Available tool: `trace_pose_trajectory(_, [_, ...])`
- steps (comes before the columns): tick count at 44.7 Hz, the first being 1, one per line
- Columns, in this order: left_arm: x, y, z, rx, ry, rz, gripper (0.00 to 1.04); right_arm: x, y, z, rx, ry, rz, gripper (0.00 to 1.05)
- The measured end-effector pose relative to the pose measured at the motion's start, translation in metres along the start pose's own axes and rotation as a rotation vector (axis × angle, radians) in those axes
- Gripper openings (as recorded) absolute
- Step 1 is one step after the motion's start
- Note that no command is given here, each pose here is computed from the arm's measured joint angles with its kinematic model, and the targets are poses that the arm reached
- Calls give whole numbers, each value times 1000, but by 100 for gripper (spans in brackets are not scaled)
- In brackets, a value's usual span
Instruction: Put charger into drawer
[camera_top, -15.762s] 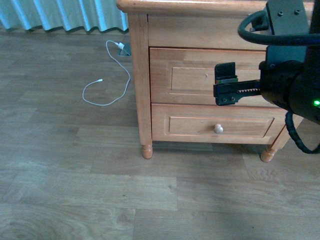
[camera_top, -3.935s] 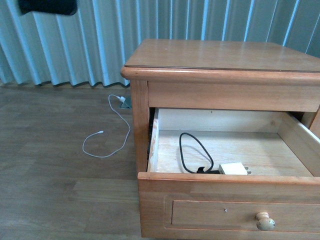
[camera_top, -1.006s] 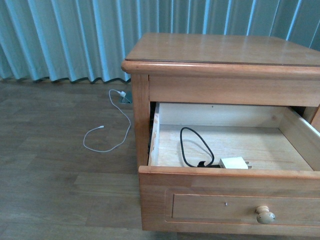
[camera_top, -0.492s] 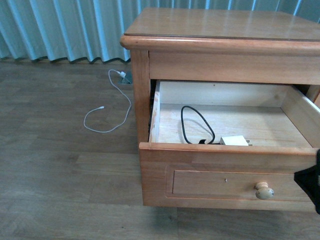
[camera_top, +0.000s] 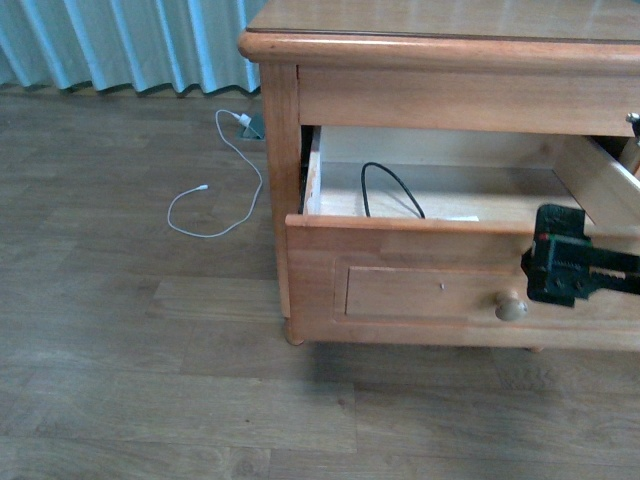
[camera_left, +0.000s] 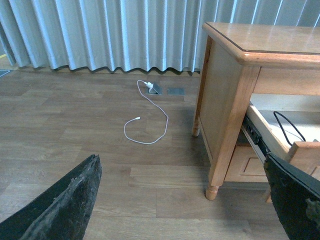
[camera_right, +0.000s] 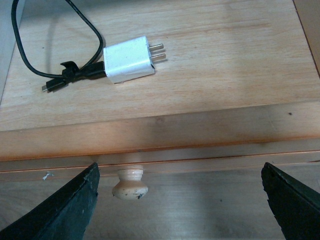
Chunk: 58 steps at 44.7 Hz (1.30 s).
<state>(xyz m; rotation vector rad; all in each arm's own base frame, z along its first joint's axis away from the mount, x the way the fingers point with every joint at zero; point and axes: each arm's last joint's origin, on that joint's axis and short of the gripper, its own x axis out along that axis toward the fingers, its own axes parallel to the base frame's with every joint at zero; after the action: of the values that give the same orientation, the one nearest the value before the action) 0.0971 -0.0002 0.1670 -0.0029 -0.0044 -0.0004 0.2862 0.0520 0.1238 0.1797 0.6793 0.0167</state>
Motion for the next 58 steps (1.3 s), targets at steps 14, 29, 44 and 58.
trace_pose_trajectory(14, [0, 0, 0, 0, 0, 0, 99, 55, 11, 29, 9, -85, -19, 96])
trace_pose_trajectory(29, [0, 0, 0, 0, 0, 0, 99, 105, 17, 55, -1, -227, -91, 96])
trace_pose_trajectory(44, [0, 0, 0, 0, 0, 0, 99, 136, 18, 61, -35, -274, -139, 96])
trace_pose_trajectory(58, [0, 0, 0, 0, 0, 0, 99, 144, 19, 64, -53, -308, -149, 96])
